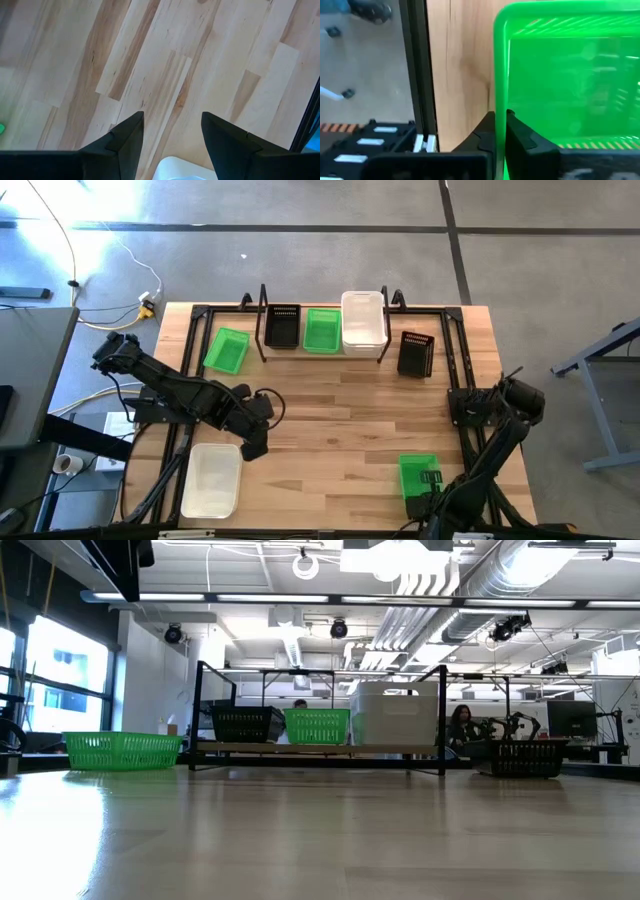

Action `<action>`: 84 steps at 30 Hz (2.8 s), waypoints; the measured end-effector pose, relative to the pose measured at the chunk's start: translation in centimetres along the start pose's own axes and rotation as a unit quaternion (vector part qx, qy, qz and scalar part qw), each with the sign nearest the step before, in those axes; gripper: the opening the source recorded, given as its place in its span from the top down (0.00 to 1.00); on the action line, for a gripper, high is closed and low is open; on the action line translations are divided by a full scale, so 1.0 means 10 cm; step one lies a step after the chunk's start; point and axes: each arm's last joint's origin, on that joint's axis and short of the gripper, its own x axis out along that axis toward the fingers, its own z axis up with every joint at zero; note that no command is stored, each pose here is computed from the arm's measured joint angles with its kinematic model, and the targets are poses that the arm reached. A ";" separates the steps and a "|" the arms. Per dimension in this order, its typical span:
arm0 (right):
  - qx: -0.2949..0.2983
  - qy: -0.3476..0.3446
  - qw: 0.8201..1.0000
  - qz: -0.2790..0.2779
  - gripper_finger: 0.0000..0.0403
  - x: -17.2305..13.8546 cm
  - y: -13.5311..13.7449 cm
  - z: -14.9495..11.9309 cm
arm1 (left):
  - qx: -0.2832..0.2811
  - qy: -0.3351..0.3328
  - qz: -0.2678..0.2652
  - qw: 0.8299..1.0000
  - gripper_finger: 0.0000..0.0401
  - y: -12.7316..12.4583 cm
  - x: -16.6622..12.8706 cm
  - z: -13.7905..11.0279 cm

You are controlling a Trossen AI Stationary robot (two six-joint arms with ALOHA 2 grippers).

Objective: Stack baskets on shelf by color
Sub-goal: Stack the bottom green bin on the green bin on the shelf

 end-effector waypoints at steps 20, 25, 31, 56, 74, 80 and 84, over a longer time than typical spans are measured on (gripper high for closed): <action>0.068 -0.178 0.980 0.060 1.00 -0.84 -0.84 1.01 | 0.069 -0.024 0.046 0.996 0.53 0.08 -0.05 -0.01; 0.072 -0.219 0.972 0.045 1.00 -1.04 -1.15 1.29 | 0.083 -0.035 0.078 0.993 0.53 0.20 -0.11 0.01; 0.073 -0.263 0.962 0.020 1.00 -1.27 -1.51 1.54 | 0.086 -0.035 0.089 0.992 0.53 0.35 -0.15 0.07; 0.007 -0.359 0.908 -0.215 1.00 -2.25 -3.12 1.85 | 0.029 -0.030 0.173 0.984 0.53 1.07 -0.15 0.43; -0.001 -0.281 0.932 -0.228 1.00 -1.84 -3.75 2.05 | -0.016 -0.024 0.184 0.983 0.53 1.27 -0.14 0.50; -0.009 -0.257 0.945 -0.201 1.00 -1.60 -3.80 2.16 | -0.019 -0.024 0.184 0.983 0.53 1.27 -0.14 0.50; -0.009 -0.242 0.950 -0.197 1.00 -1.46 -3.83 2.22 | -0.029 -0.026 0.183 0.982 0.53 1.27 -0.14 0.50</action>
